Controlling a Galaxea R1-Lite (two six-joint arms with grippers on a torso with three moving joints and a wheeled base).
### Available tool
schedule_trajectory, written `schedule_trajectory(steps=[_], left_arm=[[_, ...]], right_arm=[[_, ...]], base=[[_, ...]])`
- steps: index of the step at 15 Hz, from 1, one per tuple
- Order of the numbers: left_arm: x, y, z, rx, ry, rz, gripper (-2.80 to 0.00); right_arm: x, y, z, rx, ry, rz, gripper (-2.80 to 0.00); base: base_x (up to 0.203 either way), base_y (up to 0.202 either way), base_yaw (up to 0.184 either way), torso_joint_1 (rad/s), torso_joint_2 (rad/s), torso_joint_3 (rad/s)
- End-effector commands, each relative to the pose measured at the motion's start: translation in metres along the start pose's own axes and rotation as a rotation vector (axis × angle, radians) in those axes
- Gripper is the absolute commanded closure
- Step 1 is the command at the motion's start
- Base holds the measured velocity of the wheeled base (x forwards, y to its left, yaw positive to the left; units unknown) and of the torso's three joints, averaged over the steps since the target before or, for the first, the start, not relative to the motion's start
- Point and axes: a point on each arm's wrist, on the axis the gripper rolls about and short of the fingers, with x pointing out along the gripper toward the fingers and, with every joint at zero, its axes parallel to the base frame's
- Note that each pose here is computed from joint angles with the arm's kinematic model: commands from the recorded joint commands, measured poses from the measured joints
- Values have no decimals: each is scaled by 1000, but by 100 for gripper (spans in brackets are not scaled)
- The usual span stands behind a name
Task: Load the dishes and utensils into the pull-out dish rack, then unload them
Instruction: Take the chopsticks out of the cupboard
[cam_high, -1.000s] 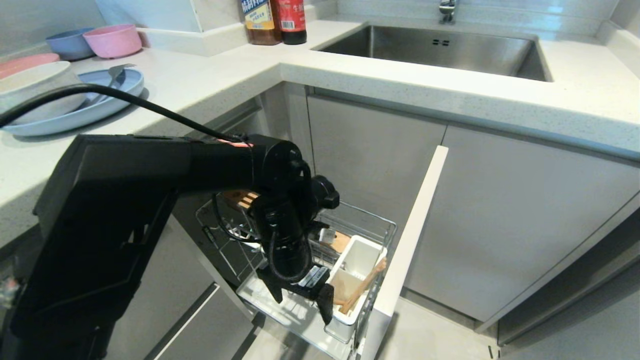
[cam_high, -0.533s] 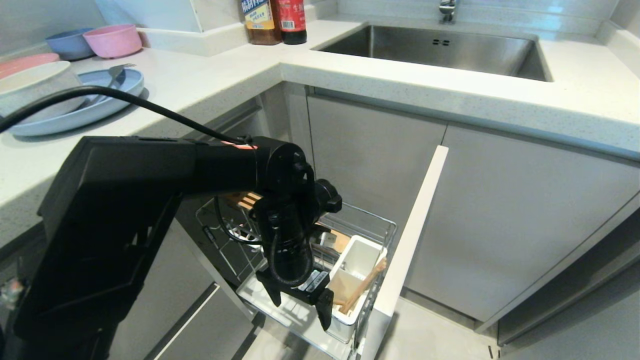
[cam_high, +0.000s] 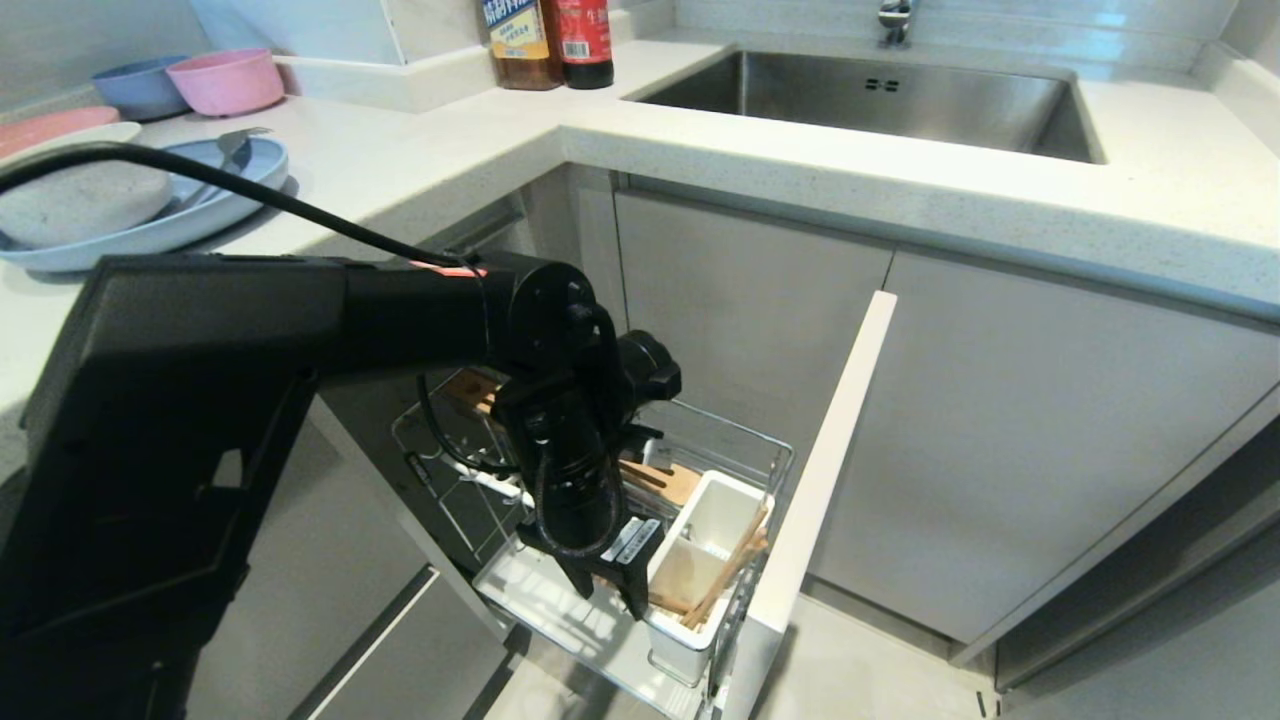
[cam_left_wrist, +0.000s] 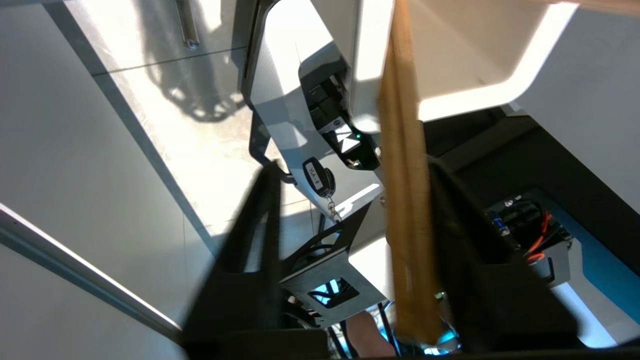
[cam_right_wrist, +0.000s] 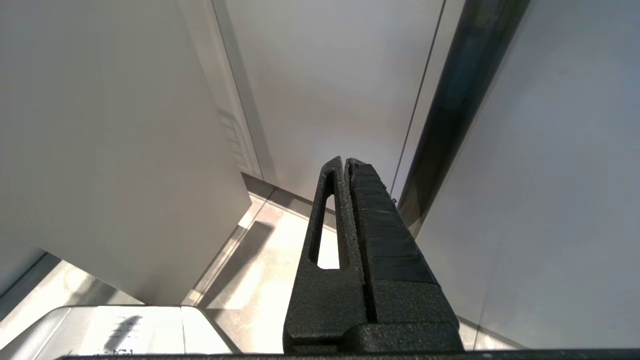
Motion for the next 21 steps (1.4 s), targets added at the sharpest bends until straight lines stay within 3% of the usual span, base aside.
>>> schedule_trajectory(steps=[1, 8, 11, 21], left_arm=[[-8, -1, -4, 2, -14, -4, 0], [-17, -3, -9, -1, -31, -12, 0], [-30, -7, -17, -31, -62, -13, 0], [-92, -17, -78, -47, -97, -19, 0]], right_arm=[[0, 0, 0, 0, 2, 0, 0], [0, 0, 0, 0, 2, 0, 0], [0, 0, 0, 0, 3, 0, 0], [0, 0, 0, 0, 2, 0, 0]], base=[[0, 0, 0, 0, 0, 0], [0, 0, 0, 0, 0, 0], [0, 0, 0, 0, 0, 0], [0, 0, 0, 0, 0, 0]])
